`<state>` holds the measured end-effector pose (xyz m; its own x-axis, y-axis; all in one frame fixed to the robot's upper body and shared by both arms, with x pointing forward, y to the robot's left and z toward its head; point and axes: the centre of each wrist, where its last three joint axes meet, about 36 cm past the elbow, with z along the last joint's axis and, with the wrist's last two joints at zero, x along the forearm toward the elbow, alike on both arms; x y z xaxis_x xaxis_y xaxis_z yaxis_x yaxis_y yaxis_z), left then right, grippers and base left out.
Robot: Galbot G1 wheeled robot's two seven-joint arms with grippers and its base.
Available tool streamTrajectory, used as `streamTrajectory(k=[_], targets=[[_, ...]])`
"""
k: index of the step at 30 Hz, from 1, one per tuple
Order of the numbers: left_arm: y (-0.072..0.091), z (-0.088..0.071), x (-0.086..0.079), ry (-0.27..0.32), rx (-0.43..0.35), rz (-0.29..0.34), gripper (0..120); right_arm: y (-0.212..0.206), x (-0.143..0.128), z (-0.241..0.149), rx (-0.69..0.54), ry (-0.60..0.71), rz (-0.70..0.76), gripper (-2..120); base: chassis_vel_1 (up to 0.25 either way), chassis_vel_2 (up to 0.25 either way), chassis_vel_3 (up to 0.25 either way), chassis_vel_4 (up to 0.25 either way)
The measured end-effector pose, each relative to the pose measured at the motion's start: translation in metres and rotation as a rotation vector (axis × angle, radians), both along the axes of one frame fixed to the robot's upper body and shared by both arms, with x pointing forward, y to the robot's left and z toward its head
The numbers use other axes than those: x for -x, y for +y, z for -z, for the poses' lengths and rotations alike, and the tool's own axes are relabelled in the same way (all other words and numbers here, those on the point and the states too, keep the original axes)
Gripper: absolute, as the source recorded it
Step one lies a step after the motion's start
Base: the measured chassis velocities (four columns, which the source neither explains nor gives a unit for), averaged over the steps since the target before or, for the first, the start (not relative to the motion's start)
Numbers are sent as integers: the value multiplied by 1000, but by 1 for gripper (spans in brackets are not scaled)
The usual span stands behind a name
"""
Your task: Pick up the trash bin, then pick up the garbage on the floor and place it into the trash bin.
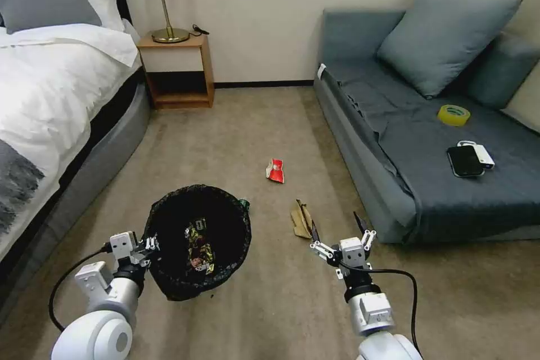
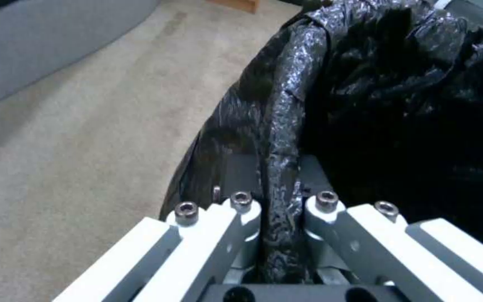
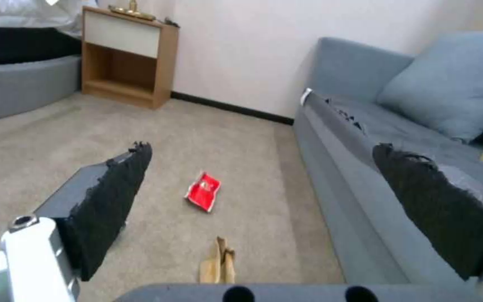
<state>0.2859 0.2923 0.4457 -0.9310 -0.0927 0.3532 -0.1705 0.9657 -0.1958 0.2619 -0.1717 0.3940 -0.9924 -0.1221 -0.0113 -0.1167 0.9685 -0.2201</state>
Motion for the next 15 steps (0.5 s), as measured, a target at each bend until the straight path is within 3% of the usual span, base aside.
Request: streamTrajectory(k=[15], targets=[[15,-5,-2,-10,-21,-9,4,5,8,6,-8,11,-20,100,0,0,0,0]])
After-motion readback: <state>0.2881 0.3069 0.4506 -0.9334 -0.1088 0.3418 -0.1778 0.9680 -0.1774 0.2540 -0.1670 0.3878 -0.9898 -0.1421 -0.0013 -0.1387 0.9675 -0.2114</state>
